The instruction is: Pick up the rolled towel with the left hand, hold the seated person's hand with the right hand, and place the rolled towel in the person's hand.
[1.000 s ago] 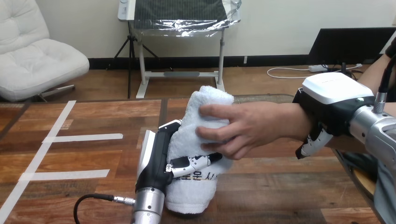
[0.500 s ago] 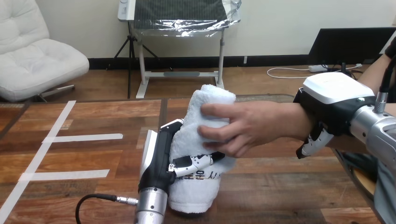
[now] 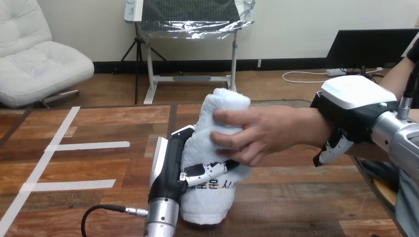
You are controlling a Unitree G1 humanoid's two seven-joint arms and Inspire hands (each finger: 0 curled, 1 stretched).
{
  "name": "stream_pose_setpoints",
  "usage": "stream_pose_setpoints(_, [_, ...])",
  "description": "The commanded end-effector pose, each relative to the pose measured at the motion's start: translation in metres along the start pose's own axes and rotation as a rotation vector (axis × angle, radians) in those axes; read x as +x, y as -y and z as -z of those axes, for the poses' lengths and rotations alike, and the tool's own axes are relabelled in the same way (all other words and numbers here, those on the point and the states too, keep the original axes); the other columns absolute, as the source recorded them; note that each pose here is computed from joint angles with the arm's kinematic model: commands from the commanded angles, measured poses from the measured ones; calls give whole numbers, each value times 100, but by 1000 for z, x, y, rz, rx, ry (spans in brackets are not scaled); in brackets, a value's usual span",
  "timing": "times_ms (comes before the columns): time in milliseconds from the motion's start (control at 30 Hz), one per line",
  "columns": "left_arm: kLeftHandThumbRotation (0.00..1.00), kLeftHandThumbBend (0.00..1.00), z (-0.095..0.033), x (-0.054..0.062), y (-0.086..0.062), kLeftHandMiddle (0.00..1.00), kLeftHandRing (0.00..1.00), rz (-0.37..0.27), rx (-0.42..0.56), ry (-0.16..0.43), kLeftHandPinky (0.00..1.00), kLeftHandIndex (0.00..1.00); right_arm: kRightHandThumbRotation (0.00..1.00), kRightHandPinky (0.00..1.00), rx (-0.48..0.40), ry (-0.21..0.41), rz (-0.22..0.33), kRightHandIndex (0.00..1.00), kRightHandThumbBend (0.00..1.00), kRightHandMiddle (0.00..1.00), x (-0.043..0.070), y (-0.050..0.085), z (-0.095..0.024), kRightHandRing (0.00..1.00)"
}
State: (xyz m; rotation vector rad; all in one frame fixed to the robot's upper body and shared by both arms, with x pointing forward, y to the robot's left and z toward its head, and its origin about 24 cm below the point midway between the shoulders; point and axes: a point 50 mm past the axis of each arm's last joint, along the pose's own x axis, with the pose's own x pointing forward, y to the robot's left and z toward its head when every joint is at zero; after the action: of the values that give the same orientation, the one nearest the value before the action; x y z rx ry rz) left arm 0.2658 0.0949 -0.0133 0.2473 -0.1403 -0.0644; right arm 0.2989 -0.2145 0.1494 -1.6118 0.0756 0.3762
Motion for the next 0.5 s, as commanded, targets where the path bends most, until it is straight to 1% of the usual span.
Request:
stream_pose_setpoints(0, [5,60,-20,20,0,43,37,-12,-5,103,30,51,0,14,16,-37,139,34,75,29,-6,28,12,21])
stream_pose_setpoints(100, [6,60,-22,22,4,43,37,-16,-10,124,30,51,0,14,24,-33,138,34,75,29,-6,27,13,21])
stream_pose_setpoints(200, [6,61,-25,23,9,43,37,-10,-32,122,30,51,0,14,21,-35,137,34,75,29,-6,27,13,21])
stream_pose_setpoints(300, [7,60,-27,25,14,43,37,0,-32,126,30,51,0,14,32,-45,129,34,75,29,-6,27,13,21])
stream_pose_setpoints(400, [8,60,-29,25,18,44,37,14,-43,122,30,51,0,14,35,-35,134,35,75,29,-6,26,13,21])
stream_pose_setpoints(467, [8,59,-32,26,21,44,38,22,-49,132,30,51,0,14,35,-38,133,35,75,29,-6,26,13,21])
